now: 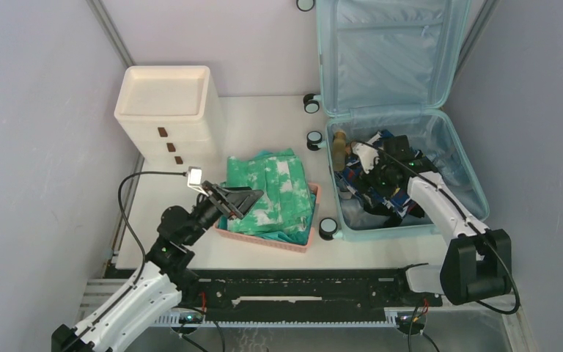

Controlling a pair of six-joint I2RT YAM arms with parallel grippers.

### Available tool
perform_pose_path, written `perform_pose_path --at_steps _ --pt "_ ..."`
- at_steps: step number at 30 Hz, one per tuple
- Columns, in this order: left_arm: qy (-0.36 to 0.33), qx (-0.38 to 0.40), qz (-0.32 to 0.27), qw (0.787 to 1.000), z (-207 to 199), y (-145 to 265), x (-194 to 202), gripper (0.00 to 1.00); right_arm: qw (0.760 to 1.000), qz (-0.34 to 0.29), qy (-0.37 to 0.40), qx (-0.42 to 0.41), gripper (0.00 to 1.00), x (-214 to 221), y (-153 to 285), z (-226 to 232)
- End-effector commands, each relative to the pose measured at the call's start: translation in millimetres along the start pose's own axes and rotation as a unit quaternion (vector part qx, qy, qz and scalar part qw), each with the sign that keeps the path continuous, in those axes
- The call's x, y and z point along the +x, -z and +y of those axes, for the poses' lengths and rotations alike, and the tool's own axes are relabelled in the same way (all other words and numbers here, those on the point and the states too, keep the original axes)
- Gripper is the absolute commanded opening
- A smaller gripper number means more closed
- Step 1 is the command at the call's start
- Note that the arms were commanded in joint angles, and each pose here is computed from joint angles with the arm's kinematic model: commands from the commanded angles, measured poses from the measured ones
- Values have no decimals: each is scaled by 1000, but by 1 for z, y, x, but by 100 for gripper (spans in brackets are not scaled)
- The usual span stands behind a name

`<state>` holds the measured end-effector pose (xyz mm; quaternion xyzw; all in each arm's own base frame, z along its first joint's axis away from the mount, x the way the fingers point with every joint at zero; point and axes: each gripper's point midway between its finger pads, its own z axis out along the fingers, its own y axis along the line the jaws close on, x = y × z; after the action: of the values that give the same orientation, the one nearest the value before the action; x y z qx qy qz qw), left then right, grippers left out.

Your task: Open, take out, and arrange the luggage

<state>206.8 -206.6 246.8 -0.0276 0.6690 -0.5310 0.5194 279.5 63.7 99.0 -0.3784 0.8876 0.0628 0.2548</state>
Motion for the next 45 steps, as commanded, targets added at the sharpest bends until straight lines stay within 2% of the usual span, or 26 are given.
perform_pose_path --at_steps 1,7,17,20,22,27,30,33,37,45 --pt "-3 39 -24 999 -26 1 -18 94 996 -42 34 73 95 -41 9 -15" --pt "-2 38 -25 999 -26 2 -18 94 992 -10 33 118 100 -48 -20 -22" --pt "-4 31 -27 999 -23 4 -18 94 981 91 58 163 99 -13 -59 -38" --pt "-6 32 -27 999 -23 4 -18 94 980 101 63 163 83 -8 -63 -41" --pt "-5 31 -26 999 -22 4 -17 94 980 95 60 163 69 -10 -62 -42" --pt "-5 31 -27 999 -22 4 -17 94 986 52 45 153 35 -22 -45 -45" --pt "-5 31 -27 999 -23 4 -18 94 992 11 16 128 24 -34 -27 -45" --pt "-5 31 -26 999 -24 3 -18 94 995 -36 -18 88 17 -47 -8 -46" --pt "-4 33 -23 999 -25 1 -19 94 993 -68 -39 88 9 -53 9 -62" --pt "1 33 -23 999 -26 0 -19 94 992 -92 -86 30 8 -48 16 -69"
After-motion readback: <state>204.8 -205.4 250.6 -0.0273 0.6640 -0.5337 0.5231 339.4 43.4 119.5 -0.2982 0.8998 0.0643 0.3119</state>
